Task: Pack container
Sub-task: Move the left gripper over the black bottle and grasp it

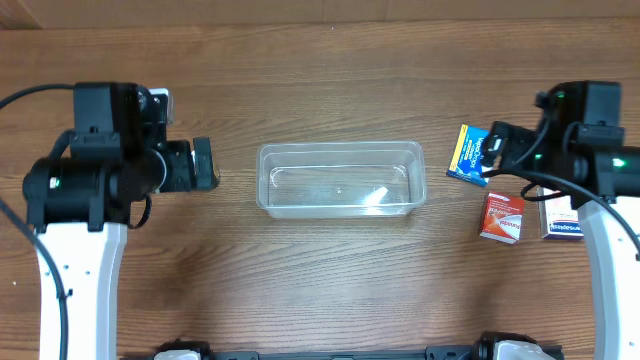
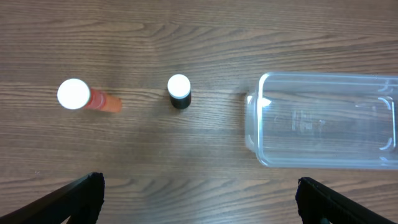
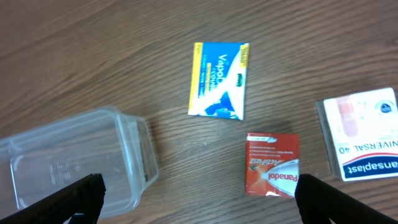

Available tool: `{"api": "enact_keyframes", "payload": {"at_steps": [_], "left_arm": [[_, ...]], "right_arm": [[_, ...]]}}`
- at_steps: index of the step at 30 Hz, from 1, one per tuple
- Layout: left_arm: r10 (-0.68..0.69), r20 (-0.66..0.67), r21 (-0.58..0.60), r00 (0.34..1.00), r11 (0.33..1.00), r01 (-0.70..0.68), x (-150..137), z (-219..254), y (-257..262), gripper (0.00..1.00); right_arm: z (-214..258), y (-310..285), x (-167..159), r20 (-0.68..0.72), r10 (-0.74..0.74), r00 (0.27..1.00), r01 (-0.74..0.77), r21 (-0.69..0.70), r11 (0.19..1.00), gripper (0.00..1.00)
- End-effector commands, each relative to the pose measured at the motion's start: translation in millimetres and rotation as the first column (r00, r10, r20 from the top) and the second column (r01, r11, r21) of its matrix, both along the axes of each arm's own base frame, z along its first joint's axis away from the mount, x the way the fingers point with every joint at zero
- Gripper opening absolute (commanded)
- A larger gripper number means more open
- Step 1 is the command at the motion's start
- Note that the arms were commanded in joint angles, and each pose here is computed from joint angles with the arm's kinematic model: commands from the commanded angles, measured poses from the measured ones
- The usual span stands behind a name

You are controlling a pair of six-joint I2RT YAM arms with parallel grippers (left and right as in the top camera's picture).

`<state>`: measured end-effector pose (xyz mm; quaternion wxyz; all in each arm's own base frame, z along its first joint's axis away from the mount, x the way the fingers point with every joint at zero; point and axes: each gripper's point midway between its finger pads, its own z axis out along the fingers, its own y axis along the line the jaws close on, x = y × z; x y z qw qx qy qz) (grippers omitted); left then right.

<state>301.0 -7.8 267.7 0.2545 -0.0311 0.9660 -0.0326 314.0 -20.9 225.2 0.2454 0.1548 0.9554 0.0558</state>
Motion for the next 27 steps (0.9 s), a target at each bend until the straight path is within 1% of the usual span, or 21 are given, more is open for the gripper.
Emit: {"api": "enact_keyframes", "payload": {"at_steps": [1,6,12,19,23,24,25,26,27], "left_arm": [[0.018,-0.074,0.01,0.997,1.0,-0.017,22.3,-23.2,2.8,1.0],[0.059,-0.221,0.055,0.973,0.997,-0.048,44.7,-74.9,11.5,1.0],[0.058,-0.348,0.06,0.936,0.997,-0.039,61.2,-128.5,11.6,1.0],[0.058,-0.42,0.062,0.906,0.997,-0.035,76.9,-176.1,11.5,1.0],[0.058,-0.429,0.063,0.901,0.997,-0.034,82.9,-189.8,11.5,1.0],[0.058,-0.433,0.063,0.899,0.997,-0.034,83.0,-192.0,11.5,0.98],[0.057,-0.438,0.063,0.897,0.997,-0.033,83.0,-194.2,11.4,0.89],[0.058,-0.439,0.063,0.897,0.997,-0.033,83.0,-194.7,11.5,0.77],[0.058,-0.44,0.063,0.896,0.997,-0.033,83.0,-195.0,11.5,0.7]], "right_arm": [[2.8,-3.5,7.9,0.0,-0.01,1.0,0.01,0.037,0.999,1.0],[-19.8,-4.0,12.4,-0.08,-0.007,0.997,0.01,0.046,0.999,1.0],[-35.4,-4.8,17.0,-0.128,-0.006,0.992,0.013,0.052,0.999,1.0],[-37.3,-4.9,17.6,-0.134,-0.006,0.991,0.013,0.053,0.999,1.0],[-37.3,-4.9,17.6,-0.134,-0.006,0.991,0.013,0.053,0.999,1.0],[-37.3,-4.9,17.6,-0.134,-0.006,0.991,0.013,0.053,0.999,1.0],[-37.3,-4.9,17.6,-0.134,-0.006,0.991,0.013,0.053,0.999,1.0],[-37.3,-4.9,17.6,-0.134,-0.006,0.991,0.013,0.053,0.999,1.0],[-37.3,-4.9,17.6,-0.134,-0.006,0.991,0.013,0.053,0.999,1.0]]}}
